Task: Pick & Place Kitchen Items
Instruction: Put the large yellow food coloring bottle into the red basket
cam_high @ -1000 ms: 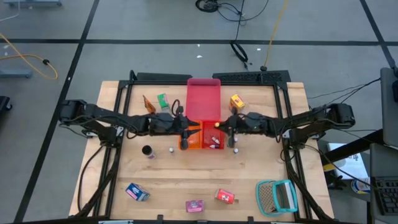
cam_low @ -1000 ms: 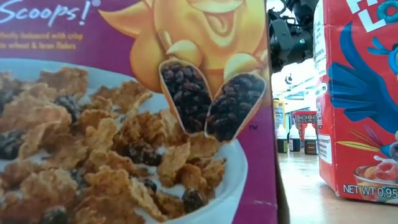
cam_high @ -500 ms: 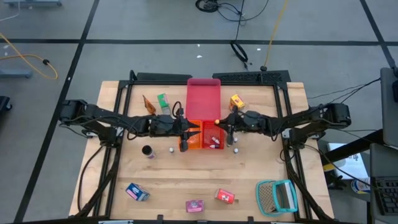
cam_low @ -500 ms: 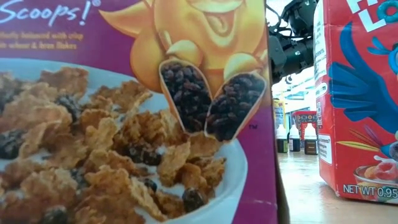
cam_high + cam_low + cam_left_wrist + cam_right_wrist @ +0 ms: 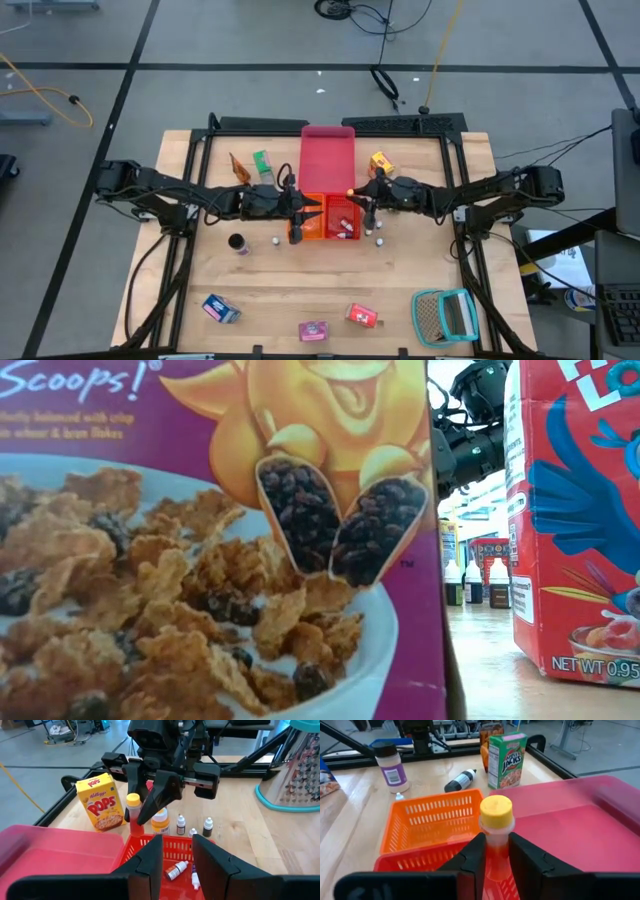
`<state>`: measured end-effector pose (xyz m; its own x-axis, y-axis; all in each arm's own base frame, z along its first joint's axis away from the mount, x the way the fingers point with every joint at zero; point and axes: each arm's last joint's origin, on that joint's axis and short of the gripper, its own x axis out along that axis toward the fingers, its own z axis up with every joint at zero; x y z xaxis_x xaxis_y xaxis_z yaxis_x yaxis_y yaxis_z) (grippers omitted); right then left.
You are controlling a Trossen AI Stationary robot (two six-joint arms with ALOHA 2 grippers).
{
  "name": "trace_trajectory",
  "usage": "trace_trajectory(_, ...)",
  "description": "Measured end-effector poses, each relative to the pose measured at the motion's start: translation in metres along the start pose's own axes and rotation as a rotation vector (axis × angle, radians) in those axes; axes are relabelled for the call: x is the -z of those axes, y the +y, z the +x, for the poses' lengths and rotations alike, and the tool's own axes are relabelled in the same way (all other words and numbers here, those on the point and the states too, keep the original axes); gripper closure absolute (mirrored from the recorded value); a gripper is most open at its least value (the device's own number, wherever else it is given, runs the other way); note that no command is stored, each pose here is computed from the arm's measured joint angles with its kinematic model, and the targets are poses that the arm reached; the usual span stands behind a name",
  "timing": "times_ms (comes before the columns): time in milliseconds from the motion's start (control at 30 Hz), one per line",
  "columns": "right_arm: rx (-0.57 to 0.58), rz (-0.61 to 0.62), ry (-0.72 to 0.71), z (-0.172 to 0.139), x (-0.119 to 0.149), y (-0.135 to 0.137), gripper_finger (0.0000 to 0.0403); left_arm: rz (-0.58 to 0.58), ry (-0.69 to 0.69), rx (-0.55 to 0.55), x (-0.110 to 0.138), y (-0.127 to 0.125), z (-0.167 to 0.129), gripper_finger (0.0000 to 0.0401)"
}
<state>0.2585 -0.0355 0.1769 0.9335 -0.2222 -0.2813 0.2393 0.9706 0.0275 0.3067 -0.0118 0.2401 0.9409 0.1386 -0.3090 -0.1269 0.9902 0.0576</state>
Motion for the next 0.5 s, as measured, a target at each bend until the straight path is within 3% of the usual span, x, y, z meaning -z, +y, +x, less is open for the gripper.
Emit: trace_trajectory(500,-0.004,0.013,-0.063,0.006,0.015,0.000,0.0328,-0.004,-0.007,0.005,-0.001,0.000,0.000,0.0293)
